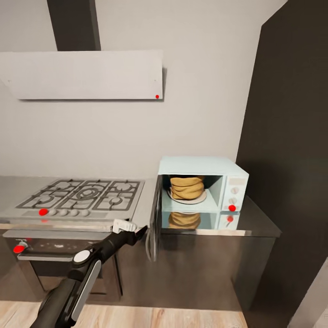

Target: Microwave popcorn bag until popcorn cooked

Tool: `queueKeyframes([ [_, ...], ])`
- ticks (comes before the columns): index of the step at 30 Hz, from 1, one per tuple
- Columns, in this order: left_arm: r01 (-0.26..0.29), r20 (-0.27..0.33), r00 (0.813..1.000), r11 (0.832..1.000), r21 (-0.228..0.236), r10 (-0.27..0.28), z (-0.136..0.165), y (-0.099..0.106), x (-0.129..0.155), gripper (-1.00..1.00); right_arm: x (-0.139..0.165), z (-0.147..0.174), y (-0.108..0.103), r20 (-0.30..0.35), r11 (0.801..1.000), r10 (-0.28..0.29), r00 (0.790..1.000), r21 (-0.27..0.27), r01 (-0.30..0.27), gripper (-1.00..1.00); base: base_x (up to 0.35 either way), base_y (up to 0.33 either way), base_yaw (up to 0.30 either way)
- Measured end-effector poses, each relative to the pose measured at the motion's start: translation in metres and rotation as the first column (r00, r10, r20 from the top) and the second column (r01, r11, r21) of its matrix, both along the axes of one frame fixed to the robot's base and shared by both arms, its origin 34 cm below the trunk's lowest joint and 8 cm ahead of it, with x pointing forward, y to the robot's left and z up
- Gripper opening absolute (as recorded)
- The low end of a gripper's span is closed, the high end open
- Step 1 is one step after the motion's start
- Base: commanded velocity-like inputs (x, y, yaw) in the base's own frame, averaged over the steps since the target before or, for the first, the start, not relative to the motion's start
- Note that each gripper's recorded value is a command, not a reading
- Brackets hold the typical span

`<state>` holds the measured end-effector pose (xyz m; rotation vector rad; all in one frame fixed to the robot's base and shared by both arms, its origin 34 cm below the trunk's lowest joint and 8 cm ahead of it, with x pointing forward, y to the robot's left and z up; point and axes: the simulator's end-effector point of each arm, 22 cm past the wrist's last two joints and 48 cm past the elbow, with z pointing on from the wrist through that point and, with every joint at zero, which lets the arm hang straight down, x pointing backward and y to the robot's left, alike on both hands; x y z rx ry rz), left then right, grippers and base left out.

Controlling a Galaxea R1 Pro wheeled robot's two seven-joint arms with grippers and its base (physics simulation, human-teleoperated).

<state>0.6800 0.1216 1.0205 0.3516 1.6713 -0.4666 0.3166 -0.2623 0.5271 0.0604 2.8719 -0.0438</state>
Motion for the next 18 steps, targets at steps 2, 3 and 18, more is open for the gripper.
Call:
queueKeyframes([
  [2,-0.001,0.010,1.000,1.000,-0.003,0.001,0.003,0.000,0.000,1.00,0.000,0.000,0.000,0.001,1.000,0.000,1.000,0.000,0.000,1.00,0.000,0.000,-0.230],
  [3,-0.002,0.016,1.000,1.000,-0.004,0.002,0.004,0.000,0.000,1.00,0.000,0.000,0.000,0.001,1.000,0.000,1.000,0.001,0.000,1.00,0.000,0.000,-0.230],
  [18,0.005,0.036,0.999,1.000,-0.021,-0.004,0.013,-0.010,-0.001,1.00,0.003,0.002,0.000,0.009,1.000,0.000,1.000,0.000,0.000,1.00,0.000,0.000,-0.230],
])
